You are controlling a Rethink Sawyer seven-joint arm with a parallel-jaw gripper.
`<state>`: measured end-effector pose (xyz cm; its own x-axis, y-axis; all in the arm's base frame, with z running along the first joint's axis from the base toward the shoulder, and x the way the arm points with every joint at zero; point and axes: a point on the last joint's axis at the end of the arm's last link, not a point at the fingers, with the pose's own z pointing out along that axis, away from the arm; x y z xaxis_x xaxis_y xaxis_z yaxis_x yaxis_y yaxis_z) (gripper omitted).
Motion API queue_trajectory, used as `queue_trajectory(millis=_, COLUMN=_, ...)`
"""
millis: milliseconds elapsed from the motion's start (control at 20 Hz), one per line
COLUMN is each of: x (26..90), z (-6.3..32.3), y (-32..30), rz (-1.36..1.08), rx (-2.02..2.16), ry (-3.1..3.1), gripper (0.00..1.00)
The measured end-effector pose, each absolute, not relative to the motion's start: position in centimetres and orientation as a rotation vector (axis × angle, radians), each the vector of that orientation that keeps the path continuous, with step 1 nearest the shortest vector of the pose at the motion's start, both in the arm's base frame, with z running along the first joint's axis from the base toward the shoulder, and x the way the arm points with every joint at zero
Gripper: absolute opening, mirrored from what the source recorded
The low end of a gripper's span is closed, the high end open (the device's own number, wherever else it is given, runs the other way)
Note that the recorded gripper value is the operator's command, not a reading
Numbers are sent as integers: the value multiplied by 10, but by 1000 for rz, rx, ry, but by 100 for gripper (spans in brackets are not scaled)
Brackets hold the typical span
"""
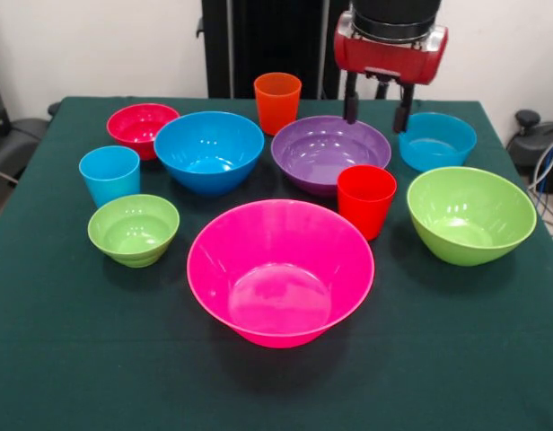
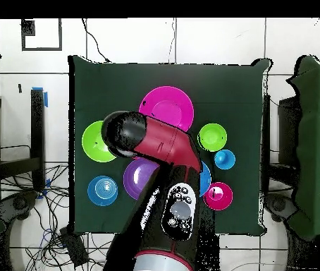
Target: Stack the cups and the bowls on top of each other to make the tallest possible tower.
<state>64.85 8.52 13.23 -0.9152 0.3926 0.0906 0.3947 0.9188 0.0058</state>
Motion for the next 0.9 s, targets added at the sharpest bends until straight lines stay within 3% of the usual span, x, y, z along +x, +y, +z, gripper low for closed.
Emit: queue_trajectory(millis=900, x=664, z=115, y=93, rz=-39, rx=-652, ry=-3105, gripper=100)
